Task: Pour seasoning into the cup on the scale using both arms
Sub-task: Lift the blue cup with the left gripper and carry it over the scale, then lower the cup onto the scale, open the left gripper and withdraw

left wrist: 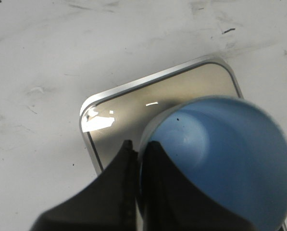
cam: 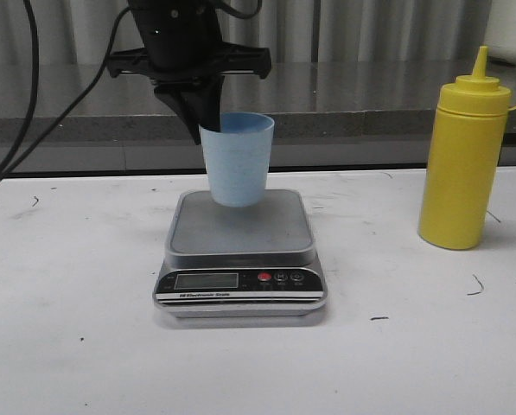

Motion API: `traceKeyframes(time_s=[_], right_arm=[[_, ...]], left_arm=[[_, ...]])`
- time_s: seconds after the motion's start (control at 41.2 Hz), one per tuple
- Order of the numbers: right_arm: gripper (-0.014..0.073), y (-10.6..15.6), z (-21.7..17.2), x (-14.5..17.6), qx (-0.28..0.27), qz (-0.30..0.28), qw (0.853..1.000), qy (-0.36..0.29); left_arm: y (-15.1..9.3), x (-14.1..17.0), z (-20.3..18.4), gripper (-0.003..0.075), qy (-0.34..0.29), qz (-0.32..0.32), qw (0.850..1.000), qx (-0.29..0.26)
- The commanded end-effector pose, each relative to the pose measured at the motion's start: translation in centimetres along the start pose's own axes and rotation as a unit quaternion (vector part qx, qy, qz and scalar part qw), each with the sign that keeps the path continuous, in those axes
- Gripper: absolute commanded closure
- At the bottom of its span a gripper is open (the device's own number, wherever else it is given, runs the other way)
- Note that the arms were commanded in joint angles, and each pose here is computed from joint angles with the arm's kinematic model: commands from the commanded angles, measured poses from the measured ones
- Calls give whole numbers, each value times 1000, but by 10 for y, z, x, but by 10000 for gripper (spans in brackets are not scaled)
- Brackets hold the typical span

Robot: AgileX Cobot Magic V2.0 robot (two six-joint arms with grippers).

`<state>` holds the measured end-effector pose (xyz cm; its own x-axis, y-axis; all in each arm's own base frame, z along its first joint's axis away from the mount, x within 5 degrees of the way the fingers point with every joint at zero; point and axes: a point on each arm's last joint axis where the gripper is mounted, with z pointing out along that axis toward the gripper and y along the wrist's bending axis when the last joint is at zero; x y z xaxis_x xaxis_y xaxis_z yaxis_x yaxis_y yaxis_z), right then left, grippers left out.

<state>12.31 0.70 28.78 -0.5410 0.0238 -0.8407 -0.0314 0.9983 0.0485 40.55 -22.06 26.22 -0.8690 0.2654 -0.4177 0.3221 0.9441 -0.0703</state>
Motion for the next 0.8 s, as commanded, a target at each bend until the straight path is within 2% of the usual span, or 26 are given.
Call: traceKeyframes(time_s=[0.0, 0.34, 0.413, 0.631, 0.704, 0.777], right_arm=[[87, 0, -3, -14, -1, -3, 999, -45], [87, 0, -3, -14, -1, -3, 999, -45], [87, 0, -3, -14, -1, -3, 999, -45], [87, 0, -3, -14, -1, -3, 999, -45], [87, 0, -3, -14, -1, -3, 999, -45], [87, 0, -3, -14, -1, -3, 999, -45]], left_arm=[[-5, -11, -26, 740, -52, -4, 999, 12], [-5, -10, -19, 726, -42, -3, 999, 10], [-5, -10, -19, 668, -43, -3, 999, 11], [-5, -13, -36, 370, -65, -2, 998, 15], [-5, -13, -50, 334, -77, 0, 997, 15], [-4, -11, -67, 333, -78, 12, 997, 14]])
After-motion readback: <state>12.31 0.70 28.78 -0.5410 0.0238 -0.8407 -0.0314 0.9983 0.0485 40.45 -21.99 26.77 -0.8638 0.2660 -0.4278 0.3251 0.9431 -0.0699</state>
